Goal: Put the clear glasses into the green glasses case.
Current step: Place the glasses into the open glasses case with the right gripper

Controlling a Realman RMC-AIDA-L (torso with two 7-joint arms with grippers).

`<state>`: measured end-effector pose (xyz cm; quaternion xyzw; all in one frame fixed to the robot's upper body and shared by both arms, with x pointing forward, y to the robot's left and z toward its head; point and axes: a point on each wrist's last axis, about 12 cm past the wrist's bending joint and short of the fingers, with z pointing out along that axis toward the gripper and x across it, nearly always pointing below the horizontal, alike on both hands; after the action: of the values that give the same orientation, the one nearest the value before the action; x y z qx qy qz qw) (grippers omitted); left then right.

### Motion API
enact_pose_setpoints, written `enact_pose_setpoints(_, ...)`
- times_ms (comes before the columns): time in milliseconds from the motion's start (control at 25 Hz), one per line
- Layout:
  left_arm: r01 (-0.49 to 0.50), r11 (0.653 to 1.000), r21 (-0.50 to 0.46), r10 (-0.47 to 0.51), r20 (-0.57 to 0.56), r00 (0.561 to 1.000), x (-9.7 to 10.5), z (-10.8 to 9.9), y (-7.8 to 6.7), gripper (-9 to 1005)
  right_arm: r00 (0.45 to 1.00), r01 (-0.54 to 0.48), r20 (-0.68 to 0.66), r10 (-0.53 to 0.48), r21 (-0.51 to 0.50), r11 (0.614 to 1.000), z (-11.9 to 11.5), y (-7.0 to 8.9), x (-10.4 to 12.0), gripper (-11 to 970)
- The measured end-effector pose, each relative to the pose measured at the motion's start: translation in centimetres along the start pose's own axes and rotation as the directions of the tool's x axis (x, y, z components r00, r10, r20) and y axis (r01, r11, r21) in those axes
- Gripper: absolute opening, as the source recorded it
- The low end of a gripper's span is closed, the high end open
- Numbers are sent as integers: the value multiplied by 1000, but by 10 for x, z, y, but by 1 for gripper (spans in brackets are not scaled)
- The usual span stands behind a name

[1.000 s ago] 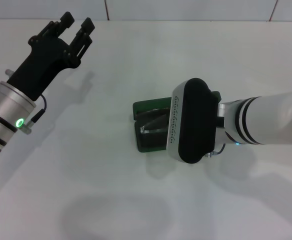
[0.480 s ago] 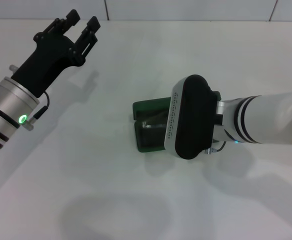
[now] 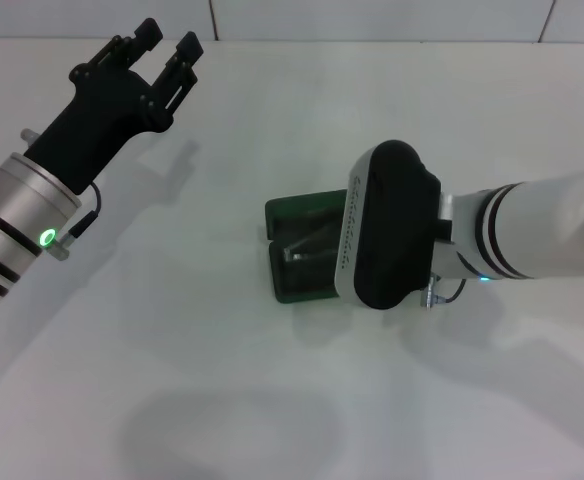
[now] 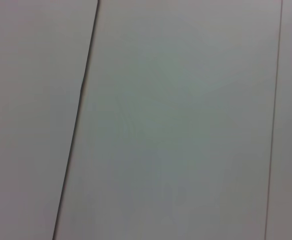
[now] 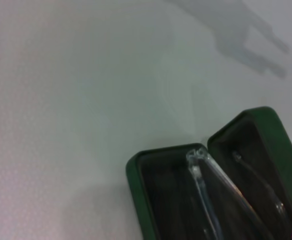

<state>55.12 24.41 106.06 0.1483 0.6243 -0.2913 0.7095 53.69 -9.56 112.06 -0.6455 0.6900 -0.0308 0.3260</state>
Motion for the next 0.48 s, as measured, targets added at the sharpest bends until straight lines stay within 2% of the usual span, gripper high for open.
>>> enact_pose_setpoints(80, 0, 1000, 0, 0, 0, 1000, 0, 0, 0, 529, 1000, -2, -3, 2, -10, 1000, -4, -2, -2, 422)
enact_pose_setpoints(280, -2, 1000, -4, 2, 3, 1000, 1, 0, -1, 529, 1000, -3, -13, 3, -25, 1000, -14, -8, -8, 500)
enact_pose_setpoints(480, -2, 1000, -8, 2, 5, 1000, 1, -1, 0, 529, 999, 29, 16, -28, -54, 998, -23, -6, -16, 561)
